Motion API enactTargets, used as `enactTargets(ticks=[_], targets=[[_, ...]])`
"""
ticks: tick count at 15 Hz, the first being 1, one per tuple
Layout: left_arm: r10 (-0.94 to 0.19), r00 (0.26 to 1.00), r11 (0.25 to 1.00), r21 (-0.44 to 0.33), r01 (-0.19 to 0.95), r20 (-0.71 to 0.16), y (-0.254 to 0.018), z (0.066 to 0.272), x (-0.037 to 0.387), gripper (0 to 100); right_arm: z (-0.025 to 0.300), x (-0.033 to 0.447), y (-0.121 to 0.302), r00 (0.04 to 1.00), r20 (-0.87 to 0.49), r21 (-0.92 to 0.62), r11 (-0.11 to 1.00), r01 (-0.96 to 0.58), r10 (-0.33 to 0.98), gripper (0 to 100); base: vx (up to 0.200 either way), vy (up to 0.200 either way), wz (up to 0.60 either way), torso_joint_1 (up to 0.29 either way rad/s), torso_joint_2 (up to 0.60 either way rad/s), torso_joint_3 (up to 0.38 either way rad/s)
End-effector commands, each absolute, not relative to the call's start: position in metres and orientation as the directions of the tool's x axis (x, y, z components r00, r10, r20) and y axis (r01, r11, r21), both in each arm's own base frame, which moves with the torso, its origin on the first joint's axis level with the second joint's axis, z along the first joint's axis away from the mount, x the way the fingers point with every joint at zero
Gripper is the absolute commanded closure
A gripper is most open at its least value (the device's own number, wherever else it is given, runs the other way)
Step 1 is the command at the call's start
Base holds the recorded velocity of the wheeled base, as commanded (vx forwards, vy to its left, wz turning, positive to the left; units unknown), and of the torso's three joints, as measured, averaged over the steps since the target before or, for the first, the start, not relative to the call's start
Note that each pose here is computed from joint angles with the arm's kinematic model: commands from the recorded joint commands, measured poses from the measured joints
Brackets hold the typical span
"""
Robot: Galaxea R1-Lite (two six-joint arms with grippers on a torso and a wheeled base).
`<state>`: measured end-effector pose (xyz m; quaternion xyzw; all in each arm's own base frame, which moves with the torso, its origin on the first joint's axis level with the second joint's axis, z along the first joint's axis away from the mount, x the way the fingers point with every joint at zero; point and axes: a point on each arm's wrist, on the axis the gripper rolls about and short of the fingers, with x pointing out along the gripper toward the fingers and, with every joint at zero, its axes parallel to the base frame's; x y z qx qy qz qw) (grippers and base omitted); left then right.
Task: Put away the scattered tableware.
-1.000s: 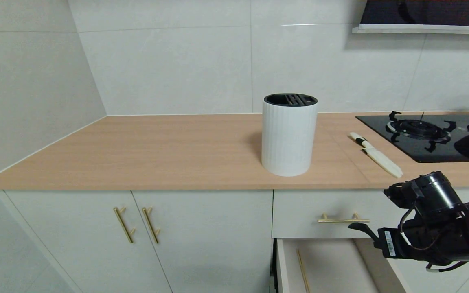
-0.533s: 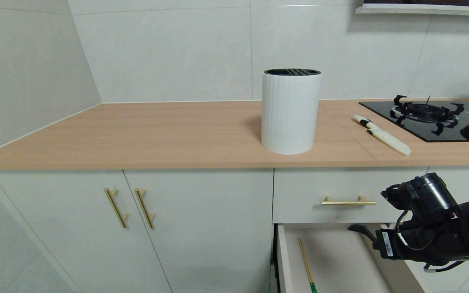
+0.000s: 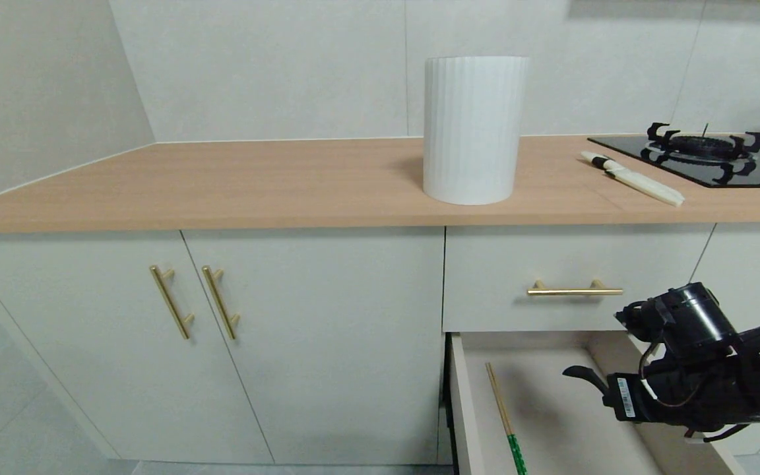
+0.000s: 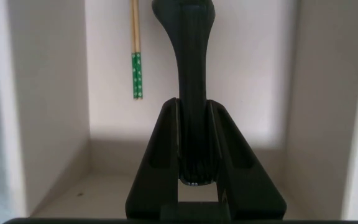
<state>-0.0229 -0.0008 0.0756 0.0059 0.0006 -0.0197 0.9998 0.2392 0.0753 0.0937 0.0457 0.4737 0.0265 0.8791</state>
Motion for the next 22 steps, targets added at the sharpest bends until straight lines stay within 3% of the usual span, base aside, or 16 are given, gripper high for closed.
enactTargets(ticks=[1,8,18,22], targets=[[-0.038,0.999,0.999,0.012,0.038,-0.002,-0.001,0.076,-0.023,0,0.093,0.239,0.075,0.550,-0.830,0.105,0.994,-0.003,0.089,100,0.000,0.000,0.00,-0.041,0.26,0.193],[-0.038,0.999,0.999,0.012,0.038,-0.002,-0.001,0.076,-0.023,0,0.083,0.248,0.078,0.549,-0.831,0.106,0.994,-0.004,0.091,100,0.000,0.000,0.00,-0.009,0.03,0.024],[-0.040,0.999,0.999,0.012,0.040,-0.003,-0.001,0.075,-0.023,0,-0.033,0.281,0.091,0.584,-0.809,0.091,0.996,0.009,0.069,100,0.000,0.000,0.00,0.000,0.00,0.000],[-0.040,0.999,0.999,0.012,0.040,-0.002,-0.001,0.076,-0.023,0,-0.047,0.283,0.093,0.567,-0.821,0.081,0.997,0.003,0.065,100,0.000,0.000,0.00,0.000,0.00,0.000]])
